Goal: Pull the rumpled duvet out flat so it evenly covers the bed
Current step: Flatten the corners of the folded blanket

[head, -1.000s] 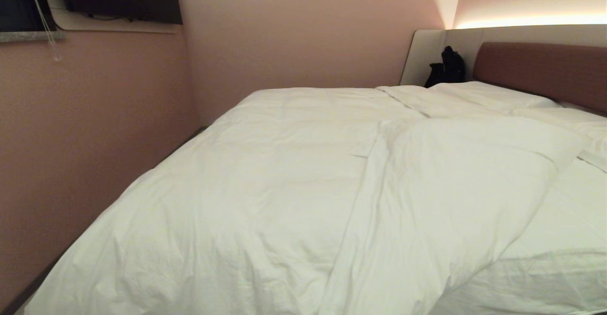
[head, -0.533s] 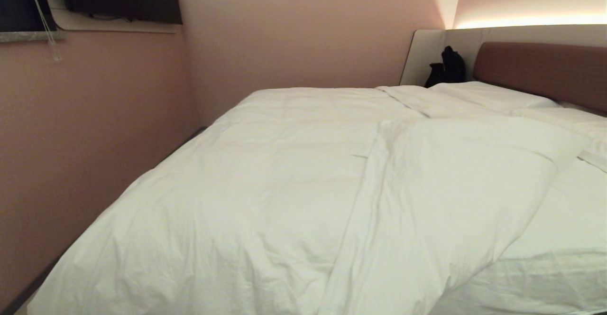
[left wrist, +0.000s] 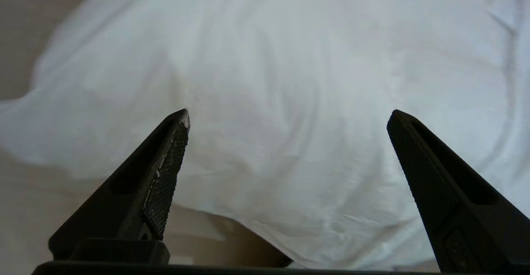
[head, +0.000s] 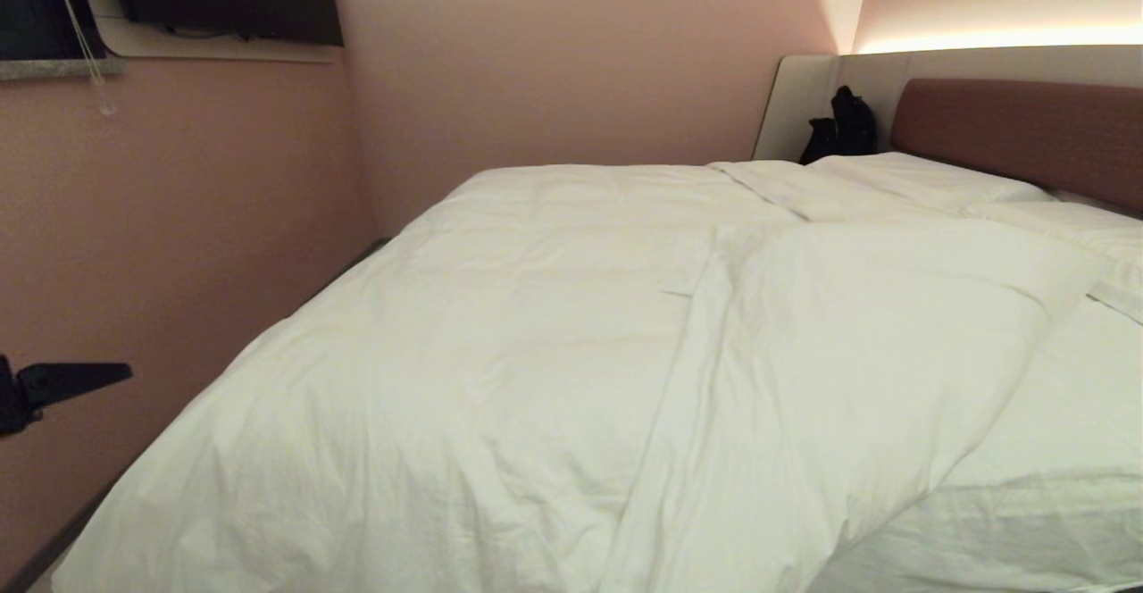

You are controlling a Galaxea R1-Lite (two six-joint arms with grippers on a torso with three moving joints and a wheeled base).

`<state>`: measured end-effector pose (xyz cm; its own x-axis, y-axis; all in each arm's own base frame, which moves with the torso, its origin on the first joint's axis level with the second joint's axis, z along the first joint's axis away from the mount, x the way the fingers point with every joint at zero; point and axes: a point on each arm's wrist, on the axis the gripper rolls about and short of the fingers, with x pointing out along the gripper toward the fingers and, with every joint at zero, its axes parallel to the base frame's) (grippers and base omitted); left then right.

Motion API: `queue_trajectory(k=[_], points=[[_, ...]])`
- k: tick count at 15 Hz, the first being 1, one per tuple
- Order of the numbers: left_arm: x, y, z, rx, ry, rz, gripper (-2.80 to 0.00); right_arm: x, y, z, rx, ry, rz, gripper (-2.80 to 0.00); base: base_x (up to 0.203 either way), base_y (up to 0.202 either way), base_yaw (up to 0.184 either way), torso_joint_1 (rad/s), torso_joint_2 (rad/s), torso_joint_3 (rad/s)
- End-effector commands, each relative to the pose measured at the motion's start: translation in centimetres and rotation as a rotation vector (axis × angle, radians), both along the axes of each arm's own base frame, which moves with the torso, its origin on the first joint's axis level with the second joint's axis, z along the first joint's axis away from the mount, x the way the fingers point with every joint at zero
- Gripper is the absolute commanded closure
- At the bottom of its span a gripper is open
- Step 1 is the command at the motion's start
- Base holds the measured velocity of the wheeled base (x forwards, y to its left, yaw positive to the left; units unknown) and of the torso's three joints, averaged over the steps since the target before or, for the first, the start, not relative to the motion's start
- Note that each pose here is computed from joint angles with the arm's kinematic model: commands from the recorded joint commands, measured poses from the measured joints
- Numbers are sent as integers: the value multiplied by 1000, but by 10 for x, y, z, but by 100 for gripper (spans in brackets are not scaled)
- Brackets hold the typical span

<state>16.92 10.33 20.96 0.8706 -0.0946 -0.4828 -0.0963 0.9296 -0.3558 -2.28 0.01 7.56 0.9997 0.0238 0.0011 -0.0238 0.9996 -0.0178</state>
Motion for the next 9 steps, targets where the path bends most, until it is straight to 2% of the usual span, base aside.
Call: queue_trajectory(k=[1, 4, 9], points=[[0, -23, 10, 11, -44, -93, -280, 0, 0, 0, 1, 1, 1, 0, 0, 0, 0, 0, 0, 0], [4, -37, 14, 17, -90, -161, -280, 0, 0, 0, -1, 1, 1, 0, 0, 0, 0, 0, 0, 0], [-3, -51, 23, 45, -138, -195, -280, 0, 0, 0, -1, 1, 1, 0, 0, 0, 0, 0, 0, 0]])
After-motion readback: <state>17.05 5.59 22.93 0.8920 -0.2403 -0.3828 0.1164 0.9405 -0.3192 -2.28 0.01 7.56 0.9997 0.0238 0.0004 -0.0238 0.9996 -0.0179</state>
